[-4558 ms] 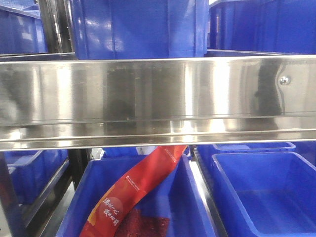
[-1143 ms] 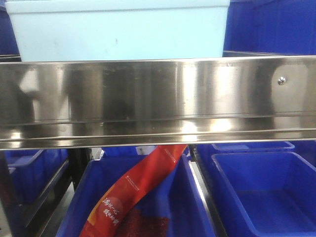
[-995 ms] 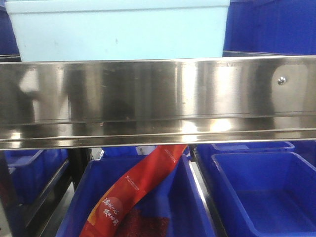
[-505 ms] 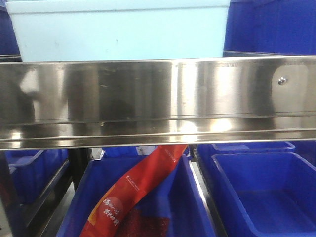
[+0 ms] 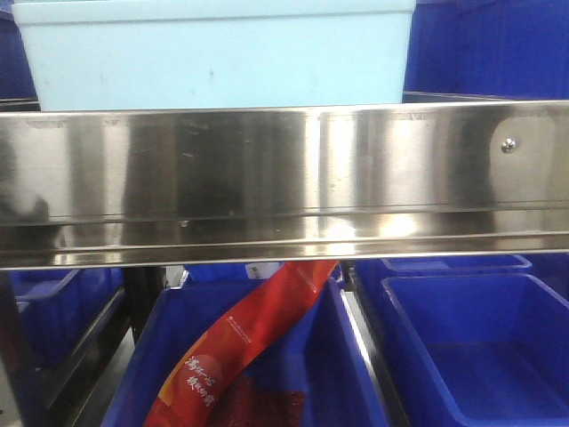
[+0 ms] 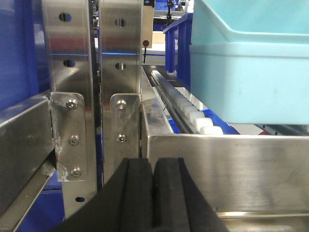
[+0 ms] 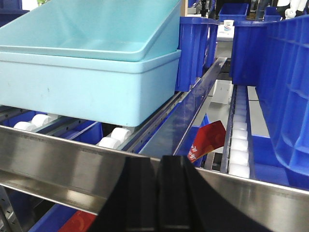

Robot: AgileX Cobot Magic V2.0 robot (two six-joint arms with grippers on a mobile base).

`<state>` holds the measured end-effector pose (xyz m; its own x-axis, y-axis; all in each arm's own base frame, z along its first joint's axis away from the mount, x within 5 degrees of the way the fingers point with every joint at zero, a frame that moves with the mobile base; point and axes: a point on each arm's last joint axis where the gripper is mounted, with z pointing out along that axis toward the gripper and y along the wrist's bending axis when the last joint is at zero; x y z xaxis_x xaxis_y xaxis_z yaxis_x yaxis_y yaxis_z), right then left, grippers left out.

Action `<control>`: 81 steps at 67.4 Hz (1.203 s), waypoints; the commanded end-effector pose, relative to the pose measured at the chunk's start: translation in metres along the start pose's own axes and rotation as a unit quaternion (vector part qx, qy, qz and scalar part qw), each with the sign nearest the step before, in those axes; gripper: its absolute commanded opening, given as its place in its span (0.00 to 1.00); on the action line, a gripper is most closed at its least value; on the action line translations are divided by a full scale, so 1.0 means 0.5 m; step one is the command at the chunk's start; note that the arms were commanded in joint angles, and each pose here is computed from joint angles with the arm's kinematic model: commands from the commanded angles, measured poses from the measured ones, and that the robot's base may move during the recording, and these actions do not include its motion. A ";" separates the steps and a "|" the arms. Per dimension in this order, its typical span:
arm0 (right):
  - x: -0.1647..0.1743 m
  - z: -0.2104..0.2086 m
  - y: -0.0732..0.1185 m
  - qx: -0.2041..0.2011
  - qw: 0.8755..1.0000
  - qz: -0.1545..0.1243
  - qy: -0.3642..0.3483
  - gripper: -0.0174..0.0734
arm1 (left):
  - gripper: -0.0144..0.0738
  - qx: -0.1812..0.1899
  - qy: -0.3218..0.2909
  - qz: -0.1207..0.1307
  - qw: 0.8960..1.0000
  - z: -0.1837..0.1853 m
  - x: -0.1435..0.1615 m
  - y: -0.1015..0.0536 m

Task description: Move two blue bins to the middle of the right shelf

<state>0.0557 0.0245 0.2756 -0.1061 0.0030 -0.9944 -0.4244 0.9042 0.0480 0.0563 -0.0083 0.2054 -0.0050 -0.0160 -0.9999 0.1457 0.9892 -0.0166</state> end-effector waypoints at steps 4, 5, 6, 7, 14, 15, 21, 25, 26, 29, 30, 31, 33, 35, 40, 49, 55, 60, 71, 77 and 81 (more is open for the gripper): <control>-0.005 -0.002 0.000 0.000 1.000 -0.007 -0.014 0.01 | 0.04 -0.001 -0.026 0.001 1.000 -0.001 -0.009 0.000; -0.005 -0.002 0.000 0.000 1.000 -0.007 -0.014 0.01 | 0.04 -0.001 -0.026 0.001 1.000 -0.001 -0.009 0.000; -0.005 -0.002 0.000 0.000 1.000 -0.007 -0.014 0.01 | 0.04 -0.001 -0.027 0.001 1.000 -0.001 -0.009 0.000; -0.005 -0.002 0.000 0.000 1.000 -0.007 -0.014 0.01 | 0.04 -0.001 -0.027 0.001 1.000 -0.001 -0.009 0.000; -0.005 -0.002 0.000 0.000 1.000 -0.007 -0.014 0.01 | 0.04 -0.001 -0.027 0.001 1.000 -0.001 -0.009 0.000; -0.005 -0.002 0.000 0.000 1.000 -0.007 -0.014 0.01 | 0.04 -0.001 -0.027 0.001 1.000 -0.001 -0.009 0.000; -0.005 -0.002 0.000 0.000 1.000 -0.007 -0.014 0.01 | 0.04 -0.001 -0.027 0.001 1.000 -0.001 -0.009 0.000; -0.005 -0.002 0.000 0.000 1.000 -0.007 -0.014 0.01 | 0.04 -0.001 -0.027 0.001 1.000 -0.001 -0.009 0.000; -0.005 -0.002 0.000 0.000 1.000 -0.007 -0.014 0.01 | 0.04 -0.001 -0.027 0.001 1.000 -0.001 -0.009 0.000; -0.005 -0.002 0.000 0.000 1.000 -0.007 -0.014 0.01 | 0.04 -0.001 -0.027 0.001 1.000 -0.001 -0.009 0.000; -0.005 -0.002 0.000 0.000 1.000 -0.007 -0.014 0.01 | 0.04 -0.001 -0.027 0.001 1.000 -0.001 -0.009 0.000; -0.005 -0.002 0.000 0.000 1.000 -0.007 -0.014 0.01 | 0.04 -0.001 -0.027 0.001 1.000 -0.001 -0.009 0.000; -0.005 -0.002 0.000 0.000 1.000 -0.007 -0.014 0.01 | 0.04 -0.001 -0.027 0.001 1.000 -0.001 -0.009 0.000; -0.005 -0.002 0.000 0.000 1.000 -0.007 -0.014 0.01 | 0.04 -0.001 -0.027 0.001 1.000 -0.001 -0.009 0.000; -0.005 -0.002 0.000 0.000 1.000 -0.007 -0.014 0.01 | 0.04 -0.001 -0.027 0.001 1.000 -0.001 -0.009 0.000; -0.005 -0.002 0.000 0.000 1.000 -0.007 -0.014 0.01 | 0.04 -0.001 -0.027 0.001 1.000 -0.001 -0.009 0.000; -0.005 -0.002 0.000 0.000 1.000 -0.007 -0.014 0.01 | 0.04 -0.001 -0.027 0.001 1.000 -0.001 -0.009 0.000; -0.005 -0.002 0.001 -0.004 1.000 0.005 -0.015 0.01 | 0.04 -0.001 -0.027 0.001 1.000 -0.001 -0.009 0.000; 0.000 -0.001 -0.004 0.025 1.000 -0.017 -0.009 0.01 | 0.04 -0.001 -0.027 0.001 1.000 -0.001 -0.009 0.000; 0.005 0.001 -0.013 0.069 0.997 -0.022 -0.015 0.01 | 0.04 -0.001 -0.027 0.001 1.000 -0.001 -0.009 0.000; 0.016 0.004 -0.022 0.100 0.995 -0.013 -0.016 0.01 | 0.04 -0.001 -0.027 0.001 1.000 -0.001 -0.009 0.000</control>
<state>0.0593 0.0190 0.2709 -0.0901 -0.0218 -0.9957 -0.3046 0.9525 0.0067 0.0564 -0.0083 0.2070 0.0170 -0.0193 -0.9997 0.1457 0.9892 -0.0166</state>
